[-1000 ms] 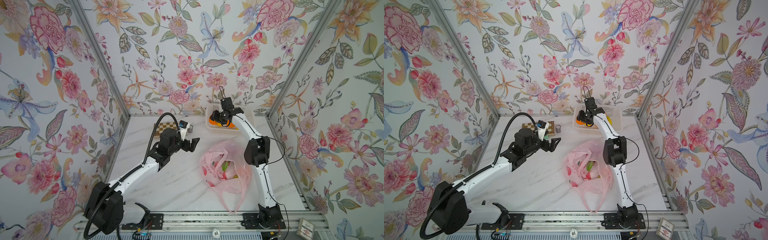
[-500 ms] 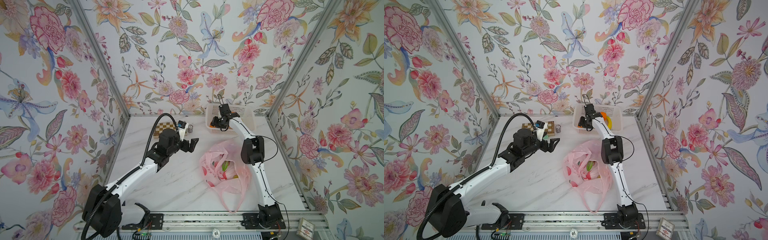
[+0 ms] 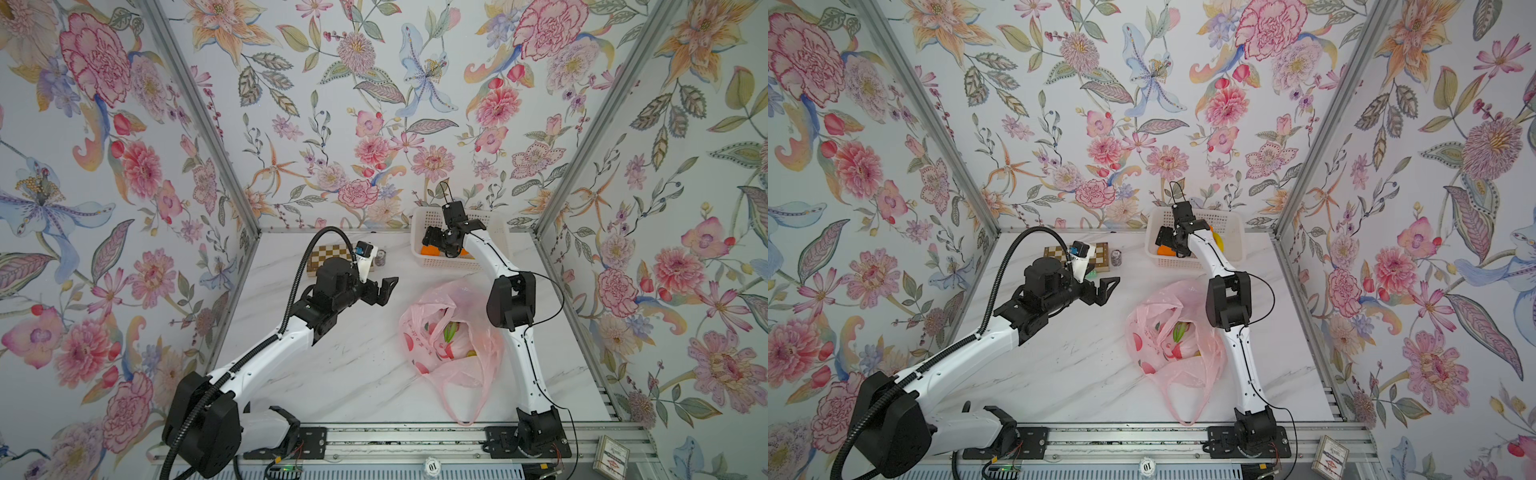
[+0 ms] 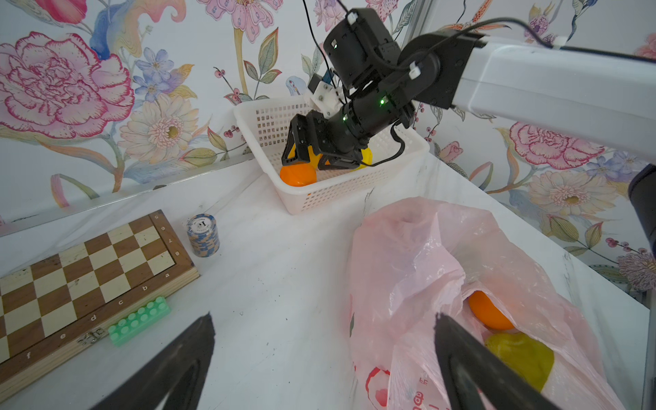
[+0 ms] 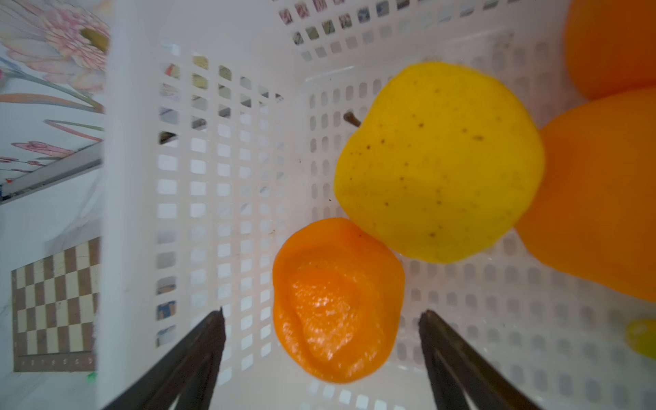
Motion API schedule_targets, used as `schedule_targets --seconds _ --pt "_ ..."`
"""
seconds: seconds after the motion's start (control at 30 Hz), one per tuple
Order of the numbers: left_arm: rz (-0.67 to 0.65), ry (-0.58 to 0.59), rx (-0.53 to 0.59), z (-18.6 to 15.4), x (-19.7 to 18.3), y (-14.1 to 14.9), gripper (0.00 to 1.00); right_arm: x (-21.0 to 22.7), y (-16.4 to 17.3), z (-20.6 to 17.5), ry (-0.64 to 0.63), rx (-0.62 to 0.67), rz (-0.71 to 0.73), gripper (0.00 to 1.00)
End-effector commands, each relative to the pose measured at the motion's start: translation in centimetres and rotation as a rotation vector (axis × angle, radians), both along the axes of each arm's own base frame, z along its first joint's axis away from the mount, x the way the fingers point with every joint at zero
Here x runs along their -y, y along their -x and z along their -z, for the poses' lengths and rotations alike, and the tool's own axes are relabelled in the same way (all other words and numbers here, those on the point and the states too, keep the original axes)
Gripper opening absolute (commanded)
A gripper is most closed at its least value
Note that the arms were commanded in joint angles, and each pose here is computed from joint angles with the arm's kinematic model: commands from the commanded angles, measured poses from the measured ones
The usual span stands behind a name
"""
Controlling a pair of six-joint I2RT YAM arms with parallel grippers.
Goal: Untie the knot of the plastic bag and take out the fruit
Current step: Place the fruit in the basket, then open the plastic bag at the center of the table.
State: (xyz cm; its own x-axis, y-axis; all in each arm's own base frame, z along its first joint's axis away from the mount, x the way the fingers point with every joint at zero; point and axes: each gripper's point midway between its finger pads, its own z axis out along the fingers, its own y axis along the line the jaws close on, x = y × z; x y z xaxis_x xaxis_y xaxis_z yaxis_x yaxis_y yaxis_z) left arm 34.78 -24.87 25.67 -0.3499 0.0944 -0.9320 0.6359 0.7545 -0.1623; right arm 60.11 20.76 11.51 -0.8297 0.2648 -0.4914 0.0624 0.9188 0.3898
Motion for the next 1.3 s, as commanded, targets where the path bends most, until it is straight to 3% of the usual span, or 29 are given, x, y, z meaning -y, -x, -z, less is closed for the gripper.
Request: schedule_targets --seconds 0.0,0.2,0.5,0.77,0.93,1.07,1.27 --pt "0.087 0.019 0.038 -1.2 1.3 1.2 0.96 0.4 1.5 -8.5 0.023 0.137 -0.017 0.88" --pt "0.171 0.007 0.091 -1.7 3.5 2.7 0.94 1.7 6.2 -12.6 0.109 0.187 -0.035 0.90" --pt "0.335 -0.037 0.100 -0.4 8.0 5.1 0.84 5.1 17.3 -15.9 0.225 0.288 -0.001 0.93" --pt "0.439 -0.073 0.065 2.0 11.8 6.6 0.79 10.9 28.6 -11.7 0.258 0.196 0.140 0.96" --pt "0.491 -0.095 0.051 3.5 13.6 7.8 0.79 11.4 34.5 -7.0 0.174 0.067 0.118 0.99" --pt "0.524 -0.108 0.032 4.6 14.8 8.7 0.80 10.6 38.0 -3.8 0.095 -0.051 0.066 0.99" --pt "0.613 -0.154 0.009 6.7 16.7 10.0 0.81 11.6 39.9 -0.5 0.153 -0.163 0.113 0.99"
